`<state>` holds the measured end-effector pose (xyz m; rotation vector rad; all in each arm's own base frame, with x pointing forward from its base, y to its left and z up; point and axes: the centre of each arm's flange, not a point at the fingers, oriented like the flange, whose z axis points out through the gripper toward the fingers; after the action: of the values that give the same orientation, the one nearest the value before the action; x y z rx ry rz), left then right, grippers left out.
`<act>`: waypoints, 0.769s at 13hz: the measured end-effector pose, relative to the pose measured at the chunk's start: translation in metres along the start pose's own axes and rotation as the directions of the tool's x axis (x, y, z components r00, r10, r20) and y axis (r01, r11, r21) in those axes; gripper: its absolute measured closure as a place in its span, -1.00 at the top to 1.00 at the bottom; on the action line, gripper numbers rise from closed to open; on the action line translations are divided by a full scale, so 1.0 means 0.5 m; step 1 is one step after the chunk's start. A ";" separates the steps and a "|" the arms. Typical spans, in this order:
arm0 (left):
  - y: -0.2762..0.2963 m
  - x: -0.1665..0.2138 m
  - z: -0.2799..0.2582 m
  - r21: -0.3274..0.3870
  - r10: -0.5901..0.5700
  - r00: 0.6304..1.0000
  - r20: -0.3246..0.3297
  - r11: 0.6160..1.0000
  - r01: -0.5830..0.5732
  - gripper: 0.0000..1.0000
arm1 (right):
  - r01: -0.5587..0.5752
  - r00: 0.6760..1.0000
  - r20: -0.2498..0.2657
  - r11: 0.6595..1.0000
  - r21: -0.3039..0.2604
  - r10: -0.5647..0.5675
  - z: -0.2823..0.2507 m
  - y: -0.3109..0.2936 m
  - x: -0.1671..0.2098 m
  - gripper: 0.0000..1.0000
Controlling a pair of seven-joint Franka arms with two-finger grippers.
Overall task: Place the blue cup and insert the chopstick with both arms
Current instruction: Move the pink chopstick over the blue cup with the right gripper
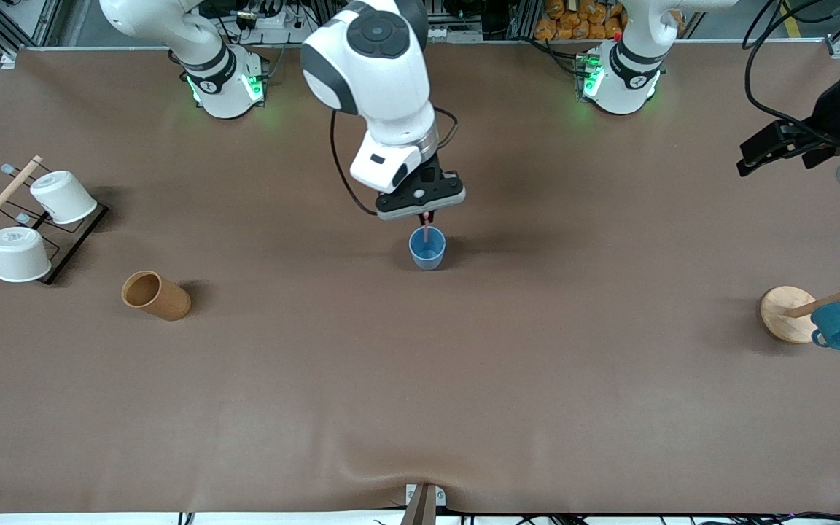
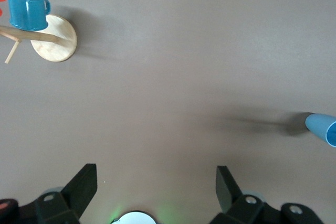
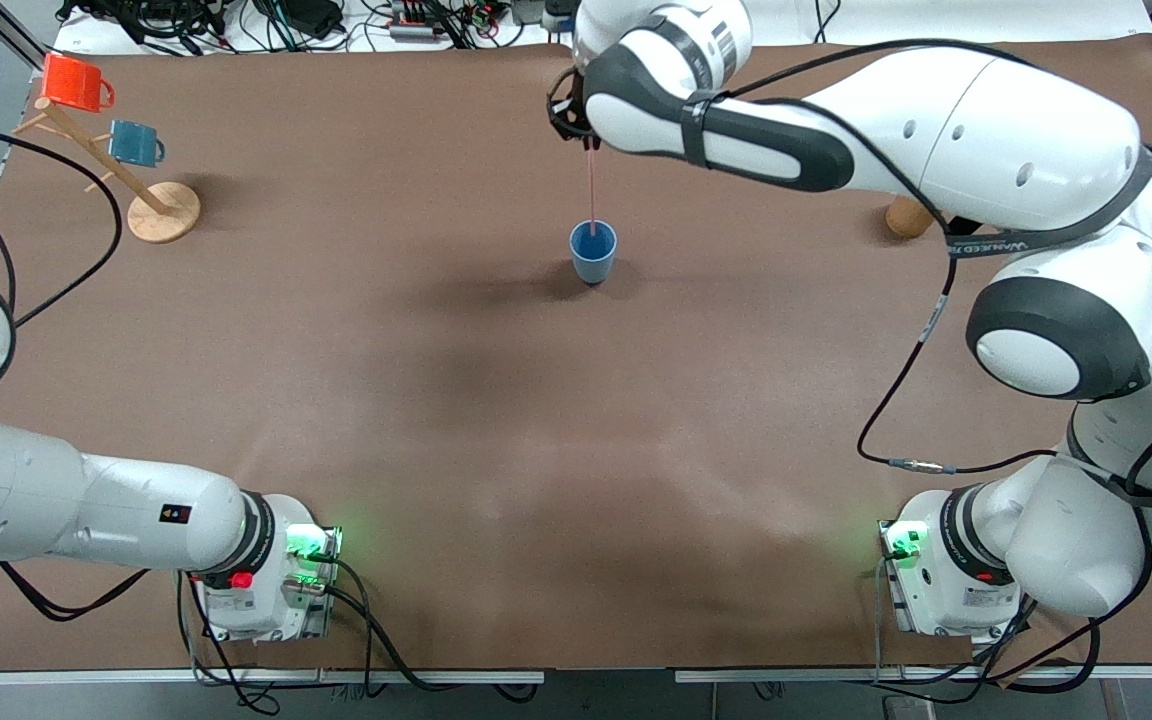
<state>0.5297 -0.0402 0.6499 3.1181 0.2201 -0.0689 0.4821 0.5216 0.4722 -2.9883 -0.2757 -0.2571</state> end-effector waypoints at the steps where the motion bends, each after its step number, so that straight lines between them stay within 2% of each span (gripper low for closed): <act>1: -0.005 0.002 0.002 -0.001 -0.004 1.000 0.001 1.000 0.004 1.00 | -0.002 1.000 0.002 1.000 0.000 0.002 0.012 -0.011 -0.007 -0.76; 5: 0.006 0.007 0.015 0.003 0.005 1.000 0.011 1.000 -0.005 1.00 | -0.006 1.000 0.017 1.000 -0.019 0.006 0.047 -0.006 -0.006 -0.76; 10: 0.007 0.010 0.018 0.003 0.004 1.000 0.011 1.000 -0.004 1.00 | 0.004 0.999 0.054 0.997 -0.079 0.000 0.143 0.007 -0.007 -0.76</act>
<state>0.5345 -0.0431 0.6407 3.1203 0.2135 -0.0860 0.4906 0.5278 0.4014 -3.0771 -0.2806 -0.1927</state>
